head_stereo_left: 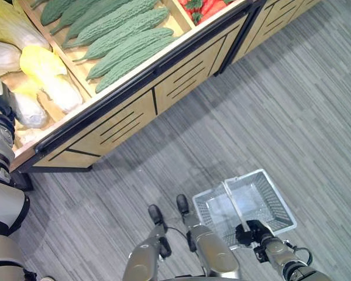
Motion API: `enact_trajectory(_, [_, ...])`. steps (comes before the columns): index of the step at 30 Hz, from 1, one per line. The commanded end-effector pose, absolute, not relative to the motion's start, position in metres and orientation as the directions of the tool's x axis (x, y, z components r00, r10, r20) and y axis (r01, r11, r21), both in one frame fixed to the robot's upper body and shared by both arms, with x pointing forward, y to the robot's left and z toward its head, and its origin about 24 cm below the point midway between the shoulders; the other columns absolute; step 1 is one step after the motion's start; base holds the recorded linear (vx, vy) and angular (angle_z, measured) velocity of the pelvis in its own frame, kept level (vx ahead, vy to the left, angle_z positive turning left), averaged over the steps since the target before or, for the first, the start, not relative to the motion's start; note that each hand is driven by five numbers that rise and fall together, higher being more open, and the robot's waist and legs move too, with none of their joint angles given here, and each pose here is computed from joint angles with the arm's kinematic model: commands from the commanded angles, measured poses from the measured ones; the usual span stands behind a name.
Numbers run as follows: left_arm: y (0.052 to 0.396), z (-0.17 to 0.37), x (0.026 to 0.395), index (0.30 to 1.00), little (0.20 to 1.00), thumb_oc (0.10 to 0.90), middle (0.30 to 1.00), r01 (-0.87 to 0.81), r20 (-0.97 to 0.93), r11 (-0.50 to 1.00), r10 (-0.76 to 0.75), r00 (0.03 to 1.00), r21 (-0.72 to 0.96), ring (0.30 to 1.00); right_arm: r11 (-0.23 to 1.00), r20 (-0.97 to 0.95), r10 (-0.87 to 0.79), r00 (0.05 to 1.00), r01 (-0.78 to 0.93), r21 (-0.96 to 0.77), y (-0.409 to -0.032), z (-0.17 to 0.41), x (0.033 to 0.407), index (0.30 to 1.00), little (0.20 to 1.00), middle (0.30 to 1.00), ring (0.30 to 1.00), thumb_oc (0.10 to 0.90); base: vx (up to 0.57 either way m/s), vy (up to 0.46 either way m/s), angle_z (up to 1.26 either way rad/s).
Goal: Get the vegetables into the basket
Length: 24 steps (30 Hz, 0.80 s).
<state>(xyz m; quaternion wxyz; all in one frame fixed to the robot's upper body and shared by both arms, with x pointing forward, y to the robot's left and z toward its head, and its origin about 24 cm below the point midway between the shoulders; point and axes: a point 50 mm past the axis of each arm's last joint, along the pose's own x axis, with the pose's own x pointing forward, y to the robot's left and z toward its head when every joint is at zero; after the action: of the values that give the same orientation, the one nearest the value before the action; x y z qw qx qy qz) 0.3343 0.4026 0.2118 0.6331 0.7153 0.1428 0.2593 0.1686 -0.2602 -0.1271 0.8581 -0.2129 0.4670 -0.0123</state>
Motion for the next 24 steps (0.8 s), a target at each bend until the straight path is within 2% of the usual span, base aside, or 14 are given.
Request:
enact_trajectory(1, [0.392,0.222,0.341,0.3,0.3,0.4,0.3,-0.26,0.266,-0.083,0.5,0.824,0.962,0.3,0.899,-0.856,-0.278,0.437,-0.196,-0.392,-0.277,-0.141,0.117,0.3,0.3,0.3,0.3,0.4,-0.03,-0.007,0.01])
enact_trajectory(8, [0.366,0.21,0.346,0.3,0.3,0.4,0.3,-0.389,0.315,0.125,0.389,0.865,0.913,0.3,0.906,-0.866,-0.31,0.393,-0.154,-0.394,-0.286,-0.142,0.102,0.3,0.3,0.3,0.3,0.4,-0.04,0.018,0.11])
enact_trajectory(13, [0.353,0.205,0.339,0.3,0.3,0.4,0.3,-0.411,0.335,0.23,0.308,0.89,0.882,0.3,0.916,-0.873,-0.318,0.37,-0.118,-0.384,-0.288,-0.144,0.094,0.3,0.3,0.3,0.3,0.4,-0.05,0.055,0.22])
enact_trajectory(16, [0.346,0.21,0.333,0.3,0.3,0.4,0.3,-0.419,0.365,0.224,0.246,0.898,0.88,0.3,0.924,-0.882,-0.317,0.349,-0.098,-0.371,-0.287,-0.146,0.087,0.3,0.3,0.3,0.3,0.4,-0.08,0.082,0.15])
enact_trajectory(24, [0.344,0.207,0.318,0.3,0.3,0.4,0.3,-0.402,0.361,0.239,0.195,0.912,0.884,0.3,0.934,-0.907,-0.323,0.269,-0.062,-0.351,-0.29,-0.15,0.064,0.3,0.3,0.3,0.3,0.4,-0.06,0.067,0.12])
